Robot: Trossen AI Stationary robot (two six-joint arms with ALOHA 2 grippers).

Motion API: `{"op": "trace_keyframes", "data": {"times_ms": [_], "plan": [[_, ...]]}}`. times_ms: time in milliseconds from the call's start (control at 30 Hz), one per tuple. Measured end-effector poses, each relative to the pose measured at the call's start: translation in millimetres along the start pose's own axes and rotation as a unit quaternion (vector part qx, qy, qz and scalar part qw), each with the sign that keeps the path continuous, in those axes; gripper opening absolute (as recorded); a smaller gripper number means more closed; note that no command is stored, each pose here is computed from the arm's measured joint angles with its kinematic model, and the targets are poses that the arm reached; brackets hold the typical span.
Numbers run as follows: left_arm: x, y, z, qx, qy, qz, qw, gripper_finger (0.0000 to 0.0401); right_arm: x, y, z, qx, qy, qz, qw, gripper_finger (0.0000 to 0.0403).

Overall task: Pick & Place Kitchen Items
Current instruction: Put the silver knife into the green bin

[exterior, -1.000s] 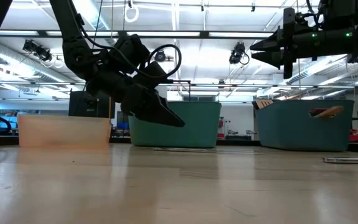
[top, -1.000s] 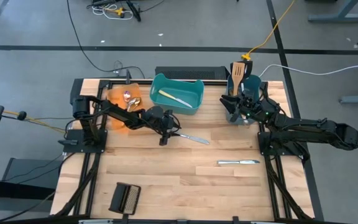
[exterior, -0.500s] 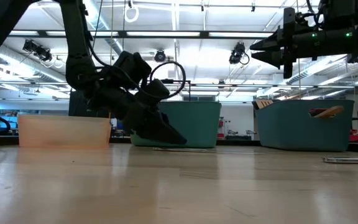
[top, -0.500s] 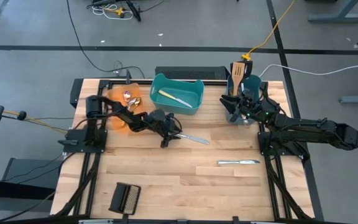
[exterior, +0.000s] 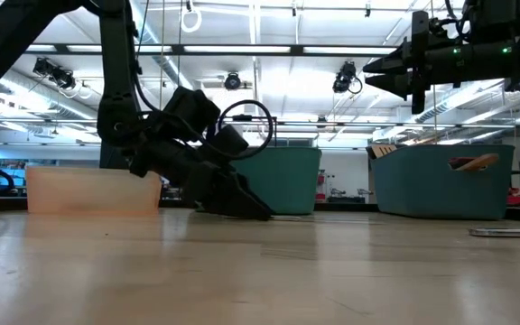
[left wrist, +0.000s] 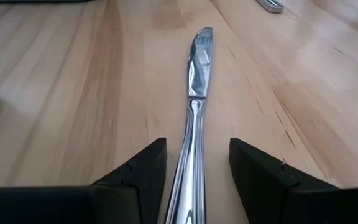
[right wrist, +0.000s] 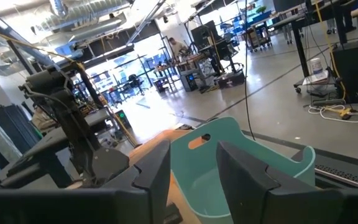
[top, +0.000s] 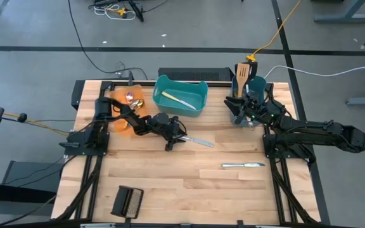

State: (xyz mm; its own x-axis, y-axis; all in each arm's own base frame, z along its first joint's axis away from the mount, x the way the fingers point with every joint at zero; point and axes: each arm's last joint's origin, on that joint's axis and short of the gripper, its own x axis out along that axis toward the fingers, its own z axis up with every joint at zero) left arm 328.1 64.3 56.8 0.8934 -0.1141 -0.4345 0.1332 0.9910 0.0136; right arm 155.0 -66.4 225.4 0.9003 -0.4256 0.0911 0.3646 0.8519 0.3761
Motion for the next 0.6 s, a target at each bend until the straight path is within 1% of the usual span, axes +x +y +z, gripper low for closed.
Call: {"op": "trace_keyframes", "data": {"times_ms": [467,600], "plan": [[1.5,1.8,-5.1,-0.010,0.014,0.002,1.000,0.0181,0.0,0.0,0.0,0.000,0.000,0.000,1.000,0.0141],[1.6,1.6,-5.7,-0.021,0.016,0.000,1.000,0.0181,0.0,0.0,0.0,0.000,0.000,0.000,1.000,0.0141]]}}
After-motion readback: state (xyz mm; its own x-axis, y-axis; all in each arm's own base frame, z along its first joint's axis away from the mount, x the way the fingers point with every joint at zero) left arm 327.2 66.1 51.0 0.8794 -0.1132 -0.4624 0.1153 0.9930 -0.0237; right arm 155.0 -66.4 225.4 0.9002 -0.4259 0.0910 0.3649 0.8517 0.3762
